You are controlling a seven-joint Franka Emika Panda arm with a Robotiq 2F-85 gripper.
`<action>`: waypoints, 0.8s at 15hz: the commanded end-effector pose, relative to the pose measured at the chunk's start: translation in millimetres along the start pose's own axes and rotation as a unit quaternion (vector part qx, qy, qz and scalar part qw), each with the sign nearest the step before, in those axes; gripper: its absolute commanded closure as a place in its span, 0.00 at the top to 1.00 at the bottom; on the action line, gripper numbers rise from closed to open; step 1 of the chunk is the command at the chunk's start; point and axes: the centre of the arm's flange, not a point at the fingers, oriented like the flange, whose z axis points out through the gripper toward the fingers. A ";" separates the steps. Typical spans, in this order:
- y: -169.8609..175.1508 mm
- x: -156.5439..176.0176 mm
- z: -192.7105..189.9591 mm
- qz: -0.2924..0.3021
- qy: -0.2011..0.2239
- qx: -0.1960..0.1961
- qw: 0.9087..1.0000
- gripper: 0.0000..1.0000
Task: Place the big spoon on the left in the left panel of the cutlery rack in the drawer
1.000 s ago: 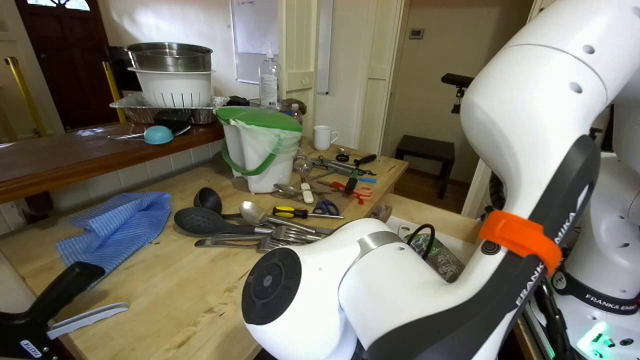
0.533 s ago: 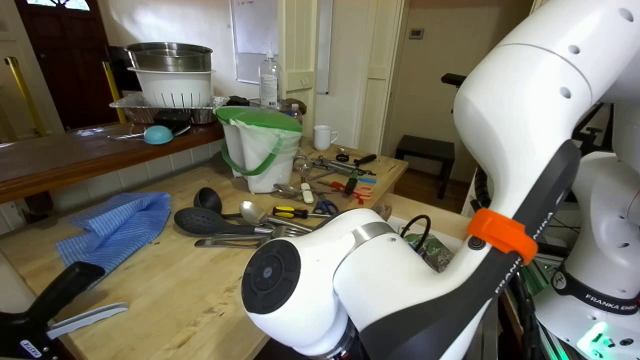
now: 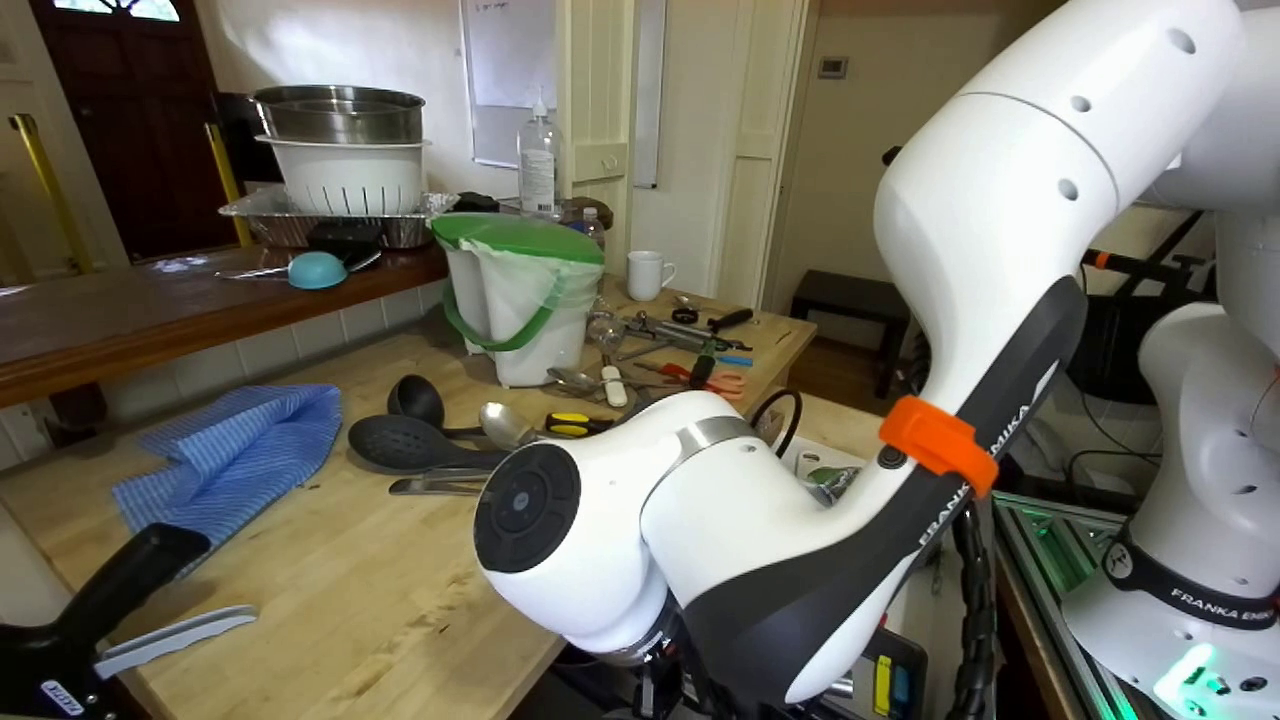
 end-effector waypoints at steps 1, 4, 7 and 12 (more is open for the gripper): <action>-7.4 5.2 -3.4 0.016 0.002 -0.011 1.000 0.06; -28.7 14.9 -7.3 0.054 0.008 -0.016 0.998 0.06; -55.0 11.1 -7.1 0.078 0.019 -0.007 0.997 0.06; -91.4 -16.6 -3.0 0.134 0.023 -0.023 0.990 0.06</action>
